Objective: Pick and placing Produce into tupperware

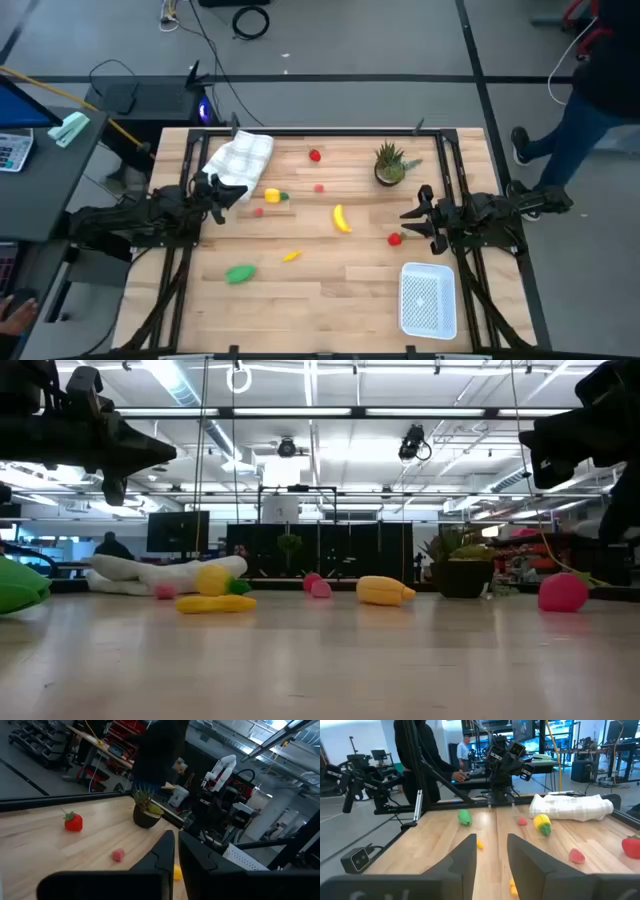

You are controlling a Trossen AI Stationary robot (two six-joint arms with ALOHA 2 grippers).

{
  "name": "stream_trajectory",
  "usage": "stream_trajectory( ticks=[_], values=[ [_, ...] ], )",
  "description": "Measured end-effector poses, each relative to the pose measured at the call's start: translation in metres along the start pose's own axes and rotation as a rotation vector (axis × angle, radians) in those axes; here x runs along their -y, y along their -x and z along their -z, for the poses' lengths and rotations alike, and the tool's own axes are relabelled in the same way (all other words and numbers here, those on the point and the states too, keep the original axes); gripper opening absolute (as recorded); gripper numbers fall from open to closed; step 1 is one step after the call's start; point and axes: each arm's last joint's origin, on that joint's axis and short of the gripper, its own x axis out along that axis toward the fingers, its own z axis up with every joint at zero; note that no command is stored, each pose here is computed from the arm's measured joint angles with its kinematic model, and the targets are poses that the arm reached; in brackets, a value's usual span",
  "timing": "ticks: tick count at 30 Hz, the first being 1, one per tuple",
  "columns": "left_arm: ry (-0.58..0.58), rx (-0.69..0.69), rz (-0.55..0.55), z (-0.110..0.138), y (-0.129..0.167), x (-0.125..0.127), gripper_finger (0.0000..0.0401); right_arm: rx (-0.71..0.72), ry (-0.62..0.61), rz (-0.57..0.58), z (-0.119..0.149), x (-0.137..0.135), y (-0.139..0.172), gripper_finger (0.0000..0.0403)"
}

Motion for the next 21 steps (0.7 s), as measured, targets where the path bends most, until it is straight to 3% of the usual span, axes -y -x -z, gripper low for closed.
stream_trajectory(
  ticks=[21],
  values=[
    [0.0,0.0,0.0,0.0,0.0,0.0,0.003,0.0,0.0,0.0,-0.0001,0.0,0.0,0.0117]
  ],
)
